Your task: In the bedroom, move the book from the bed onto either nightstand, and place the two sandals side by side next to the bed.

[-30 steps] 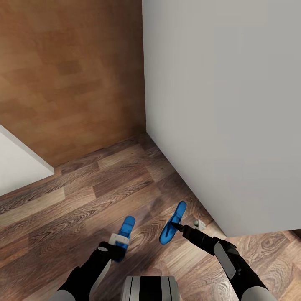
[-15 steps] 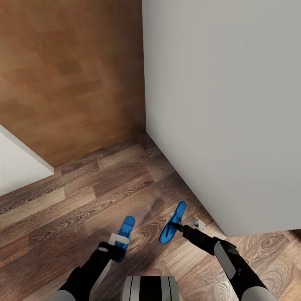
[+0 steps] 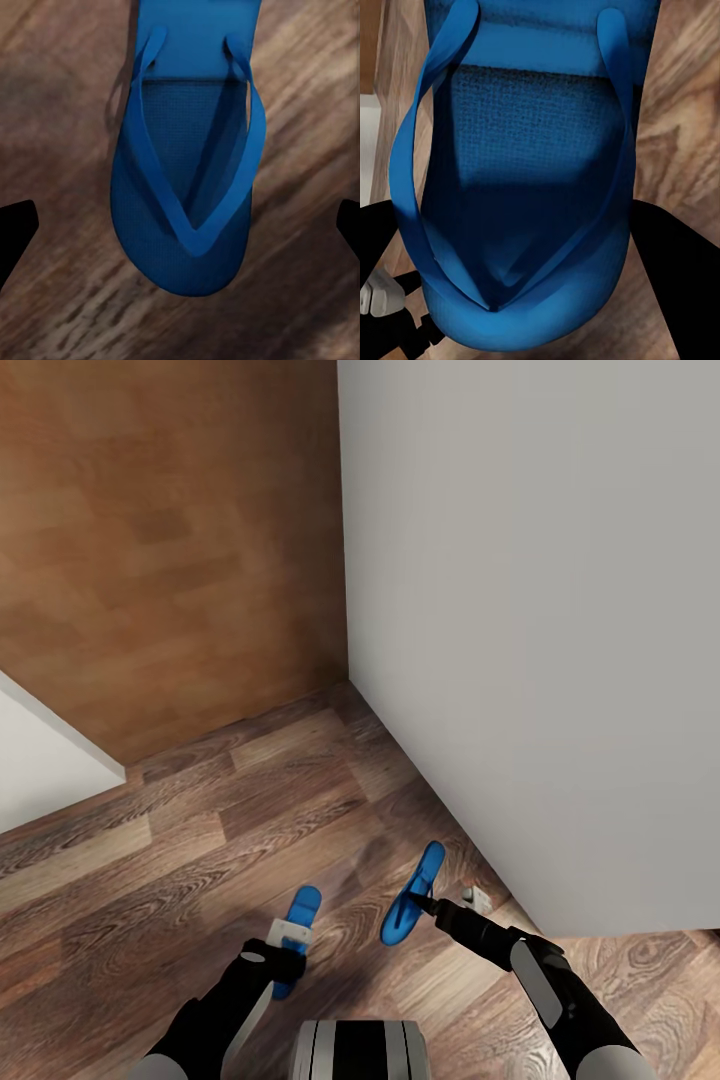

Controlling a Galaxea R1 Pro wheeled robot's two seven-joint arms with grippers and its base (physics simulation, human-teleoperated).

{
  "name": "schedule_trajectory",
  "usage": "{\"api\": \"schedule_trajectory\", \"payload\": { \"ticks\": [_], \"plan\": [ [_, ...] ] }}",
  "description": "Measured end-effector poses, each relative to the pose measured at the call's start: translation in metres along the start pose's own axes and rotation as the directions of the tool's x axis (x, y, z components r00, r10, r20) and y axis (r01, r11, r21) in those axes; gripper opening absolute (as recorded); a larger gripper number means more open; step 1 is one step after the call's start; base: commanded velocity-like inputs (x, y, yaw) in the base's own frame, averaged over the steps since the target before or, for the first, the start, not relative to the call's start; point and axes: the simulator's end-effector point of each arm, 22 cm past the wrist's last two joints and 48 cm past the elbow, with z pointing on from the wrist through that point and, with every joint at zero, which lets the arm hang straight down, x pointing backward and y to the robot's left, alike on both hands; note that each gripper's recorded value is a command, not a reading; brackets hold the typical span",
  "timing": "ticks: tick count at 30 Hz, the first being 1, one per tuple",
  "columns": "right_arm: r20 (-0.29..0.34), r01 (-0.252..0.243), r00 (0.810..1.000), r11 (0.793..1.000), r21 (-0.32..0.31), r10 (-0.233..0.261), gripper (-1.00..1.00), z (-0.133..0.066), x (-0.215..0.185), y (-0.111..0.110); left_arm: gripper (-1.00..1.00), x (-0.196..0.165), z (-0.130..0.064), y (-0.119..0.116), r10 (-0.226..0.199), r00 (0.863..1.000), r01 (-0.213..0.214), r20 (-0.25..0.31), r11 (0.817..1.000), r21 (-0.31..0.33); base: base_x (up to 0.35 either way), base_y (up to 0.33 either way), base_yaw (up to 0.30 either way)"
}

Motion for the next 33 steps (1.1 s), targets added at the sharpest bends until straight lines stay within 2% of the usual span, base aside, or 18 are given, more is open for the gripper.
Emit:
{"api": "schedule_trajectory", "payload": {
  "ticks": [7, 14, 29, 33],
  "plan": [
    [0.0, 0.001, 1.0, 1.0, 0.0, -0.001, -1.0, 0.0001, -0.0002, 0.0003, 1.0, -0.0023, 0.0, 0.0, -0.002, 1.0, 0.002, 0.011, 1.0, 0.0, 0.022, -0.001, 0.0],
    [0.0, 0.001, 1.0, 1.0, 0.0, -0.001, -1.0, 0.0, 0.0001, 0.0002, 1.0, 0.0028, 0.0013, -0.0001, 0.0, 1.0, 0.0, 0.001, 1.0, 0.0, 0.184, 0.0, 0.0],
    [0.0, 0.002, 1.0, 1.0, -0.006, -0.002, -1.0, -0.0006, -0.0011, 0.0013, 1.0, 0.0029, 0.0014, -0.0009, 0.0, 1.0, 0.0, 0.001, 1.0, 0.001, 0.006, 0.0, 0.0],
    [0.002, 0.004, 1.0, 1.0, -0.007, -0.004, -1.0, -0.0009, -0.0025, 0.002, 1.0, 0.0009, 0.0007, -0.0081, -0.003, 1.0, 0.003, 0.003, 1.0, 0.01, 0.0, 0.0, 0.0]
  ]
}}
